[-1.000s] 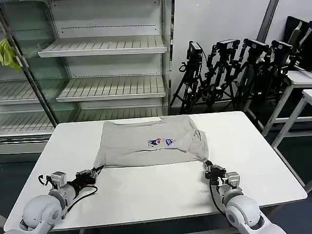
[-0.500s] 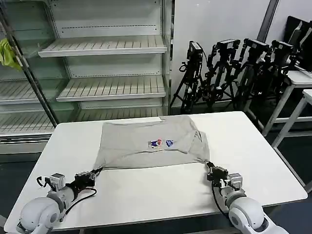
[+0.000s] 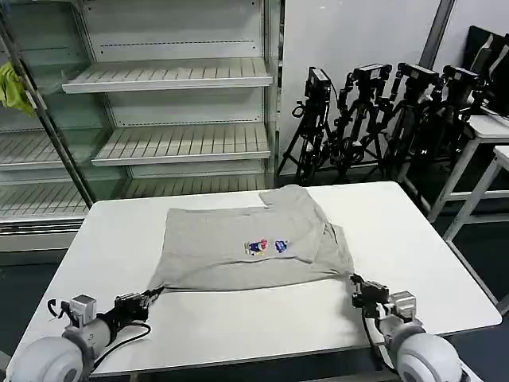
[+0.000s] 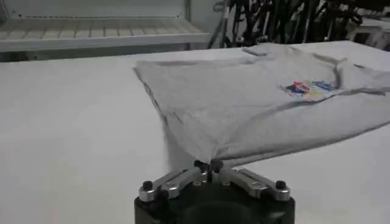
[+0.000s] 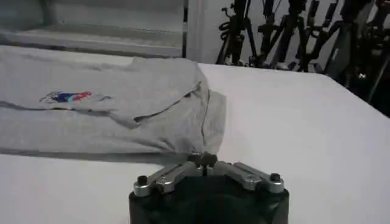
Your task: Fold and organize the clothes.
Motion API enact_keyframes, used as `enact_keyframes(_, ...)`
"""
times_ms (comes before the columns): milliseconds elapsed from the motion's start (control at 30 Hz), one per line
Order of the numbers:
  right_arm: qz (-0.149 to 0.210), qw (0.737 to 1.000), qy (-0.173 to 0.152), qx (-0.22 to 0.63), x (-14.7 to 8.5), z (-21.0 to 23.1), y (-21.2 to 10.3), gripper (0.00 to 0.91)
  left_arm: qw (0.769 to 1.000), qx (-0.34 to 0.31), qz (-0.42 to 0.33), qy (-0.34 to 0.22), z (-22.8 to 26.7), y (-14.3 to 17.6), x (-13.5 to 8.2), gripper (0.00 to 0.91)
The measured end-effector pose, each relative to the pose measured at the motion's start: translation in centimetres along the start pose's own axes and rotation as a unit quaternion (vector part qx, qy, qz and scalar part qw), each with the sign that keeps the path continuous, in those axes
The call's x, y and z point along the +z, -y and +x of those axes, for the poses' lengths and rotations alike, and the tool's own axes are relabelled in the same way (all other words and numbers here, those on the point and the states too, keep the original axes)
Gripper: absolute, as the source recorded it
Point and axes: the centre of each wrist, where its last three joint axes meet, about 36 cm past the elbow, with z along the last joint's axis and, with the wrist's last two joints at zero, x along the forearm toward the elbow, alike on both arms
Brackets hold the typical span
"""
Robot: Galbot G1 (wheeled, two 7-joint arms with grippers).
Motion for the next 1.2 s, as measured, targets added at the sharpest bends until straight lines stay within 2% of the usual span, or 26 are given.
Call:
enact_keyframes(633,-0.001,0.999,-0.047,-0.002,-0.7,7.4,-1.1,0.000,0.999,0.003,-0.008,-0.034,7.0,2.8,1.0,0.050)
enact_keyframes(867,0.005,0.998,-0.064,0.001,-0.6,8.5,-1.0,0.000,0.999,0.004,-0.010,-0.045,8.1,3.6,1.1,0.050)
enact_keyframes(1200,0.013,0.997,-0.071,0.011,-0.6,8.8,-0.4,0.000,0.998,0.008,-0.009,-0.057,9.2,4.6,1.6,0.050)
